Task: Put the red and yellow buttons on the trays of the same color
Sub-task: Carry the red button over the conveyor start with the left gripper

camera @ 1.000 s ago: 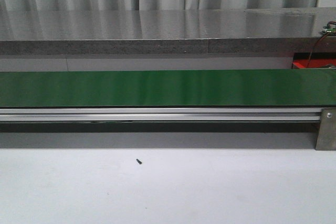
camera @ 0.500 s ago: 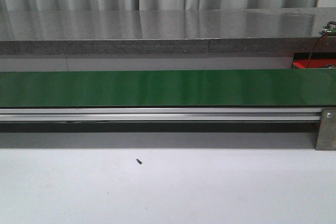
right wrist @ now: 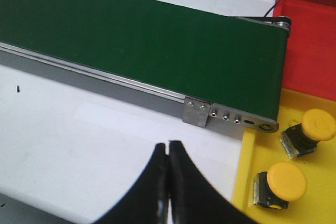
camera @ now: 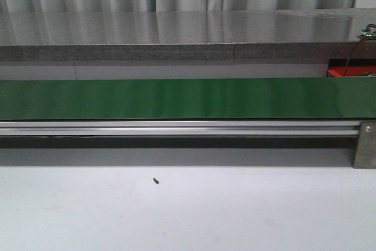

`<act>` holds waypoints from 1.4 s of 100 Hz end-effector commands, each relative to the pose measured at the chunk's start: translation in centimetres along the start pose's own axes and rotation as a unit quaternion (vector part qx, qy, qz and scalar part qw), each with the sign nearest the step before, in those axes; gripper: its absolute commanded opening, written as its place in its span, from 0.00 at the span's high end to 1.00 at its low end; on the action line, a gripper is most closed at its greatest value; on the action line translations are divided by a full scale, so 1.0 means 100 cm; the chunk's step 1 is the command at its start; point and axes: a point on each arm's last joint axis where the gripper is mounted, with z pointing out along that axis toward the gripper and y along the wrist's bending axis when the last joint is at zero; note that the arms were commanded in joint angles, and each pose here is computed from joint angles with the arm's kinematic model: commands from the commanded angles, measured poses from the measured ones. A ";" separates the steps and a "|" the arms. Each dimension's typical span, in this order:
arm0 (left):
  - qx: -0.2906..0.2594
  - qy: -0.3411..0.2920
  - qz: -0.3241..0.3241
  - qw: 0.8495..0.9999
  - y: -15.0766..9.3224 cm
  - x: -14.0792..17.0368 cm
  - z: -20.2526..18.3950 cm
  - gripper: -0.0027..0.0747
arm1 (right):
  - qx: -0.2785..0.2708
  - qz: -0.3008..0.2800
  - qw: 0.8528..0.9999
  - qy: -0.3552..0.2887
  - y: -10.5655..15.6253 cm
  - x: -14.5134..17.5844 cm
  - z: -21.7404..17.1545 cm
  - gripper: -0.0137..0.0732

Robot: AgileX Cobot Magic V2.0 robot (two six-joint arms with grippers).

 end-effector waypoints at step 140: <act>0.077 -0.062 0.090 0.991 -0.091 -0.014 -0.032 0.40 | 0.010 -0.002 0.999 -0.038 -0.001 -0.011 -0.005 0.91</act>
